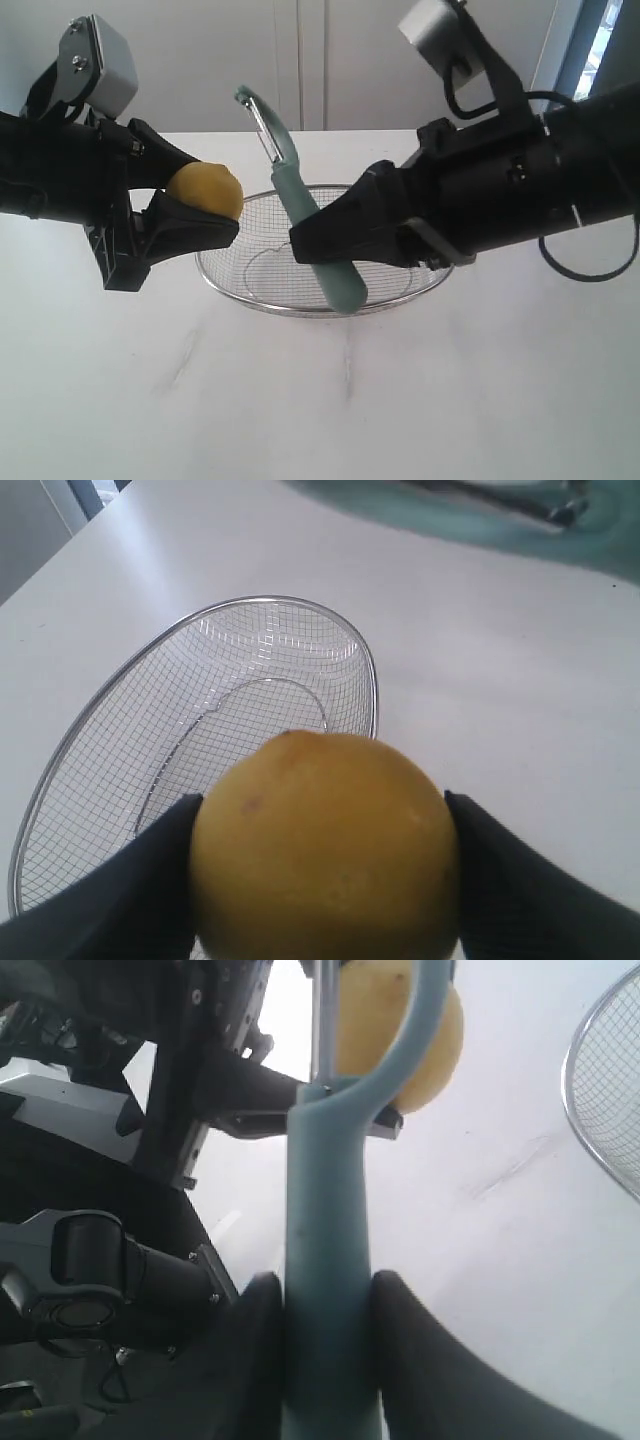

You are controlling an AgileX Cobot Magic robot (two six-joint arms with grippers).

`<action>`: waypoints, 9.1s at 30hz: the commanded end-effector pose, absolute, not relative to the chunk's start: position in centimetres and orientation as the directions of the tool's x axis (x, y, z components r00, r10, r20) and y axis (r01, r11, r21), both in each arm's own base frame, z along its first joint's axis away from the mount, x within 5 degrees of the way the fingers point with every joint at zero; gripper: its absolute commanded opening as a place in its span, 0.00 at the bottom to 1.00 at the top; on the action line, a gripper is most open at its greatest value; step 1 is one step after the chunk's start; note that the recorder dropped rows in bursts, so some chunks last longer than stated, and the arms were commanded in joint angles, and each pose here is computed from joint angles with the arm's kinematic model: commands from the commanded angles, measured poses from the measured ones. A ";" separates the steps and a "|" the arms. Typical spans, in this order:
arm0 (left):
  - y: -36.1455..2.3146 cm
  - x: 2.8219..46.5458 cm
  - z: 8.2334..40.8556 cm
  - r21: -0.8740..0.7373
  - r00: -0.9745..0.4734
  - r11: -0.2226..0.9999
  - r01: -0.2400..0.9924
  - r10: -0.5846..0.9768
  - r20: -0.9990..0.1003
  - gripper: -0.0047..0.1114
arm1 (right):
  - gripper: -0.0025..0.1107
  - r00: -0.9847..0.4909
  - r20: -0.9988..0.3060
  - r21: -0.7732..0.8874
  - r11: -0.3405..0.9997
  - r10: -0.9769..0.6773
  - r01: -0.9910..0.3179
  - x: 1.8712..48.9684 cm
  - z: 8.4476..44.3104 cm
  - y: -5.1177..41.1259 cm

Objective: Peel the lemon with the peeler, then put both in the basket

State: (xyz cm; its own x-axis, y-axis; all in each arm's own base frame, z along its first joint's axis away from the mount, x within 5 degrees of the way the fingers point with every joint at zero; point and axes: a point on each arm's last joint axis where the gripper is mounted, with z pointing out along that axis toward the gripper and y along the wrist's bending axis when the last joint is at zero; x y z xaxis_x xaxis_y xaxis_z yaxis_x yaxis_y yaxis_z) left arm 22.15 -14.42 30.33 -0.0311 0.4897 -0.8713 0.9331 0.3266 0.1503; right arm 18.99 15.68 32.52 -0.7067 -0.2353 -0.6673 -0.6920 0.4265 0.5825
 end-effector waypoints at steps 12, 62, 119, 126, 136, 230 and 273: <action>-14.7 21.7 30.6 0.122 -0.038 0.310 0.943 0.462 -0.886 0.05 | 0.02 -0.676 -0.714 0.375 0.716 -0.182 -0.589 18.5 33.8 11.8; -14.7 21.6 30.6 0.116 -0.037 0.300 0.947 0.461 -0.887 0.05 | 0.02 -0.843 -0.515 0.723 0.451 -0.155 -0.524 23.7 26.4 18.9; -15.2 20.6 31.0 0.076 -0.009 0.190 0.979 0.408 -0.913 0.05 | 0.02 -0.790 -0.546 0.545 0.597 -0.280 -0.589 22.1 25.5 15.4; -15.2 20.6 31.0 0.077 -0.007 0.189 0.979 0.408 -0.913 0.05 | 0.02 -0.847 -0.486 0.738 0.418 -0.213 -0.529 22.9 24.0 17.6; -15.2 20.6 31.0 0.097 0.014 0.181 0.979 0.412 -0.911 0.05 | 0.02 -0.876 -0.416 0.825 0.306 -0.243 -0.476 22.8 23.2 18.3; -15.2 20.8 31.0 0.107 0.013 0.205 0.973 0.417 -0.909 0.05 | 0.02 -0.876 -0.472 0.799 0.369 -0.103 -0.474 21.3 24.3 19.3; -15.2 20.8 31.0 0.106 0.013 0.201 0.974 0.416 -0.909 0.05 | 0.02 -0.634 -0.771 0.548 0.450 -0.054 -0.705 14.5 34.3 14.3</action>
